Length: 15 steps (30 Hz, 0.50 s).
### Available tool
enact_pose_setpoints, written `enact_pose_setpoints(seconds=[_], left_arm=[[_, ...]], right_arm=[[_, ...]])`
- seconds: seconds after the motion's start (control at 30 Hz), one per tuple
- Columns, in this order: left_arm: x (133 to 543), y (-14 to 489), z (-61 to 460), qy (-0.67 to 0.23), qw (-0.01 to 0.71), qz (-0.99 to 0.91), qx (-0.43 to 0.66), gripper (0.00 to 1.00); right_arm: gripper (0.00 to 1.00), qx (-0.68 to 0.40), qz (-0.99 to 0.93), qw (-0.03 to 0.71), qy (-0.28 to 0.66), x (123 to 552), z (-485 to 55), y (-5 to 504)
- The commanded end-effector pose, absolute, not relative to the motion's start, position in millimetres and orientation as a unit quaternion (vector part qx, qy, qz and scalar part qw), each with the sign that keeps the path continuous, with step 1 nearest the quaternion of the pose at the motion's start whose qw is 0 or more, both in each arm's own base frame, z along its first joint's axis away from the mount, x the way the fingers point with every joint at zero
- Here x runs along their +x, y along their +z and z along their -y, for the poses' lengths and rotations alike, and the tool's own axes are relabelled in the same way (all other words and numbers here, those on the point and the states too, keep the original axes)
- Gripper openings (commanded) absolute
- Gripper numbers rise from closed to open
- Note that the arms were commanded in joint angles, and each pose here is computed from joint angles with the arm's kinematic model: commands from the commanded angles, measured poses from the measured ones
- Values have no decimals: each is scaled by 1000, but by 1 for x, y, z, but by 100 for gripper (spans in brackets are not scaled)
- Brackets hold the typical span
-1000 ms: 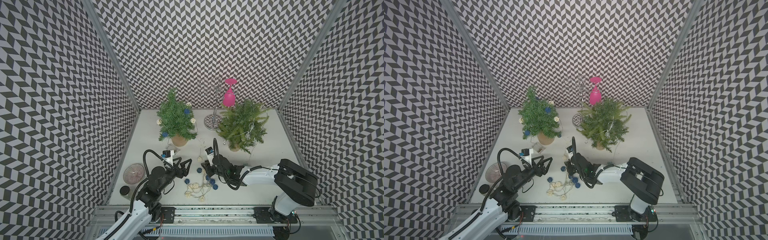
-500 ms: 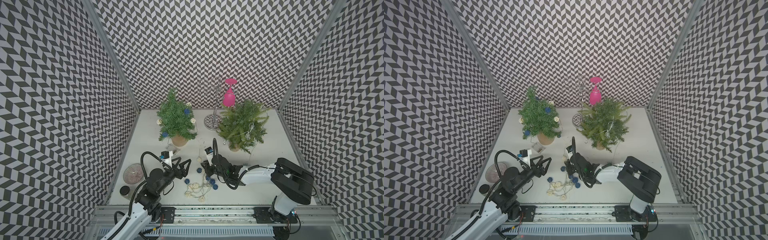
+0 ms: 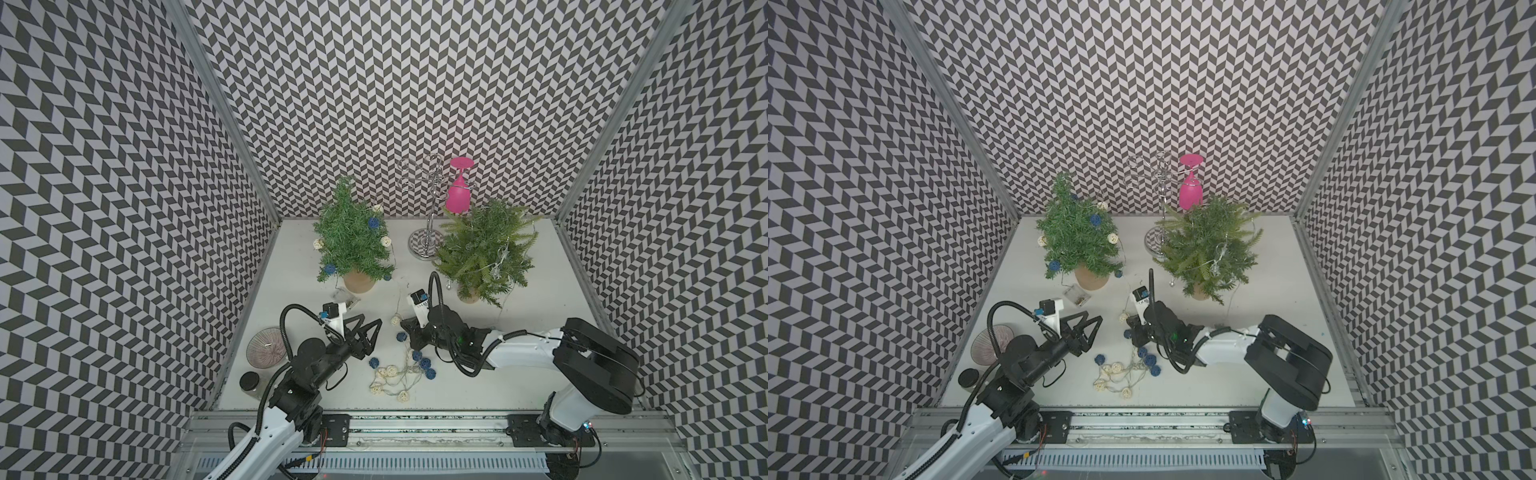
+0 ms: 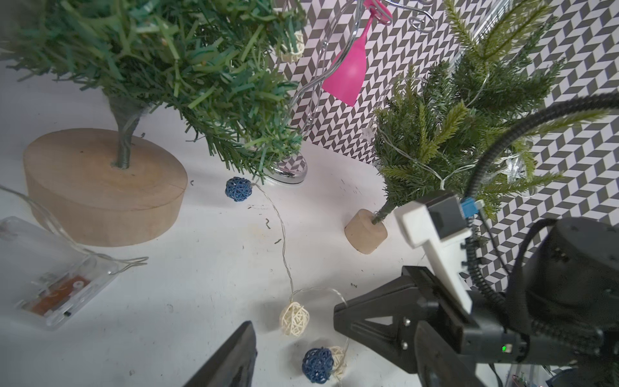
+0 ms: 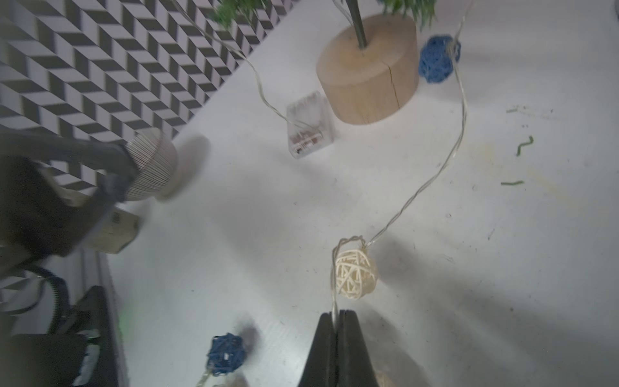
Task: Wrap string light around the christmas tree
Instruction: Pick up the light string from the center of the board.
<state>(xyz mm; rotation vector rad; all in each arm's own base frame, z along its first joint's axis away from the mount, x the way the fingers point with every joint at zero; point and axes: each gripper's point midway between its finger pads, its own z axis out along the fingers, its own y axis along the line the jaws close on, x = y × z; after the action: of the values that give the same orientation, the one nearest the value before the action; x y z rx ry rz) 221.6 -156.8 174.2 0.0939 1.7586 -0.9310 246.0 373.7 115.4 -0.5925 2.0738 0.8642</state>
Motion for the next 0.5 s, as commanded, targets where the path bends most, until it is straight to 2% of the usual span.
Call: enact_pose_setpoints(seconds=[0.0, 0.37, 0.47], left_arm=[[216, 175, 161, -400, 543, -736, 59, 72], [196, 184, 178, -449, 540, -702, 116, 68], [199, 177, 177, -429, 550, -708, 111, 75]], right_arm=[[0, -244, -766, 438, 402, 238, -395, 179], [0, -235, -724, 481, 436, 237, -407, 256], [0, -234, -720, 480, 443, 236, -410, 261]])
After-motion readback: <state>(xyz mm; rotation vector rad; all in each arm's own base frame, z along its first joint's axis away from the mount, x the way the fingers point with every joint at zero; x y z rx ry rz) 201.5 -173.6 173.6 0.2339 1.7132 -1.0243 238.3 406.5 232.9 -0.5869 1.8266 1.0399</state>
